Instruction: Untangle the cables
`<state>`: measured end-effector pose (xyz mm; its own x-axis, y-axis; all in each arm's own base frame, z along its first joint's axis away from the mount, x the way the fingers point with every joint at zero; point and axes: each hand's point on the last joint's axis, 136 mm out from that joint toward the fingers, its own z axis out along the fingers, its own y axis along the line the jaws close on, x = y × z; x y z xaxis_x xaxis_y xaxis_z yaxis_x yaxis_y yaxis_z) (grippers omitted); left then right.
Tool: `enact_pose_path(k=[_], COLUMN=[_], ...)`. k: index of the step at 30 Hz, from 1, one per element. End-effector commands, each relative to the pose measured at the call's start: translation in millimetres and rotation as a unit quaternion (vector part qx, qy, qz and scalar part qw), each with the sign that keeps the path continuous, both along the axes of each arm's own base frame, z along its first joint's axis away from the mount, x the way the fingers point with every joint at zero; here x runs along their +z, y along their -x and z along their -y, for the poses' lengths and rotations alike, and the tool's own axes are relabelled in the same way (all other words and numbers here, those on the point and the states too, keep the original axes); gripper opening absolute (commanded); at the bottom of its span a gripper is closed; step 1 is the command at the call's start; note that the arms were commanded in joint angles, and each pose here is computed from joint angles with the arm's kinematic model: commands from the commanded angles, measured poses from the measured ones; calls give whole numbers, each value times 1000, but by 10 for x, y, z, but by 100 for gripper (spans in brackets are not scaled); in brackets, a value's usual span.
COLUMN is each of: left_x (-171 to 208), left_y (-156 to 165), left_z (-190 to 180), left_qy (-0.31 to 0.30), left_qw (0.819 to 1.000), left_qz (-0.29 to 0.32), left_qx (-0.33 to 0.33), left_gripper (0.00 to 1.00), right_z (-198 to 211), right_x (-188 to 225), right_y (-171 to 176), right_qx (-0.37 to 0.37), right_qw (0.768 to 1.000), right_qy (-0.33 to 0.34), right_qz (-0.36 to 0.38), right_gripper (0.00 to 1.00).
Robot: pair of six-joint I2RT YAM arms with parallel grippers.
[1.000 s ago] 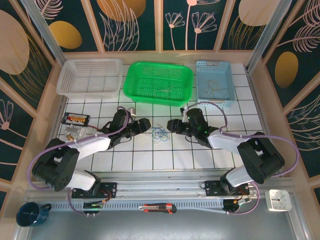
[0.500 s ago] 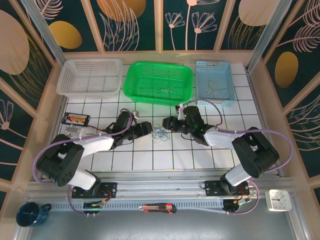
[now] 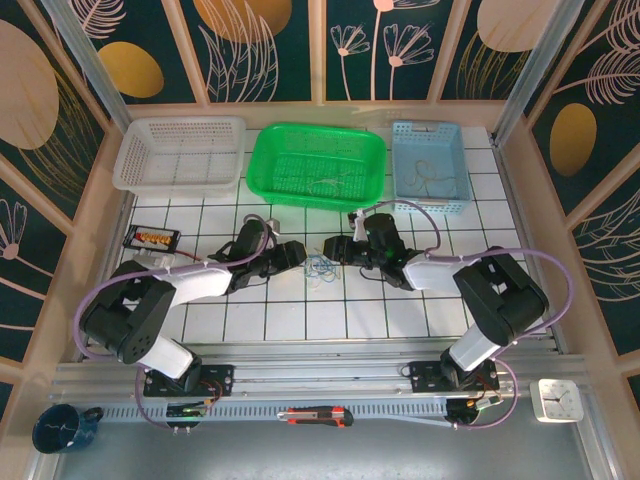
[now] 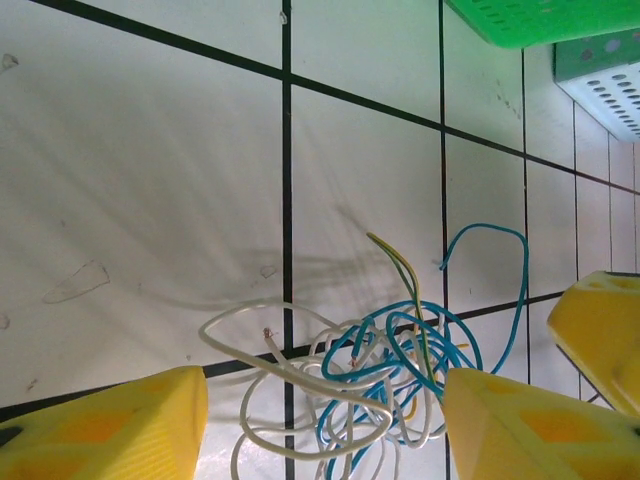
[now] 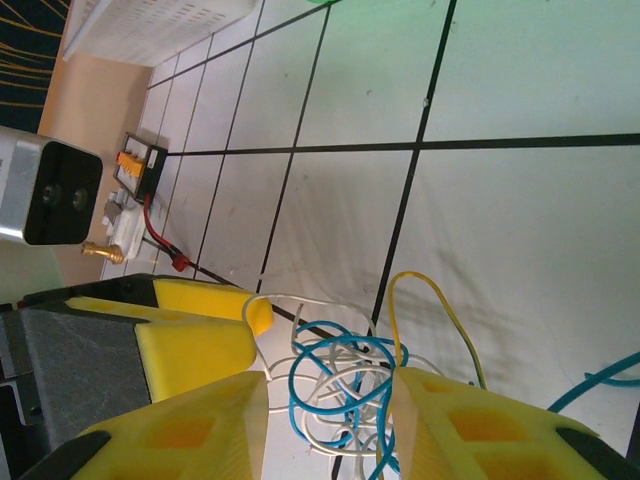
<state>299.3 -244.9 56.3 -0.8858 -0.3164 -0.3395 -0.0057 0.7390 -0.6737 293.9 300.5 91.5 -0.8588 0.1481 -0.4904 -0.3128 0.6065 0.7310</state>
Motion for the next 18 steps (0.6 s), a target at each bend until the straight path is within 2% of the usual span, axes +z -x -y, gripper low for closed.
enact_pose_path(k=[1, 6, 16, 18], left_x=[53, 3, 61, 134], left_y=[-94, -115, -125, -121], left_z=[51, 40, 5, 7], left_qy=[1, -8, -14, -10], left_qw=[1000, 1000, 1000, 1000], left_qz=[14, 12, 22, 27], left_qx=[2, 4, 9, 9], left_gripper=[59, 47, 0, 0], right_z=[-110, -126, -124, -110], right_x=[95, 31, -162, -203], right_y=[-19, 2, 78, 94], right_qx=[12, 14, 15, 12], right_qw=[1000, 1000, 1000, 1000], right_qy=[-22, -22, -15, -14], right_qz=[11, 4, -13, -18], right_gripper=[37, 37, 36, 36])
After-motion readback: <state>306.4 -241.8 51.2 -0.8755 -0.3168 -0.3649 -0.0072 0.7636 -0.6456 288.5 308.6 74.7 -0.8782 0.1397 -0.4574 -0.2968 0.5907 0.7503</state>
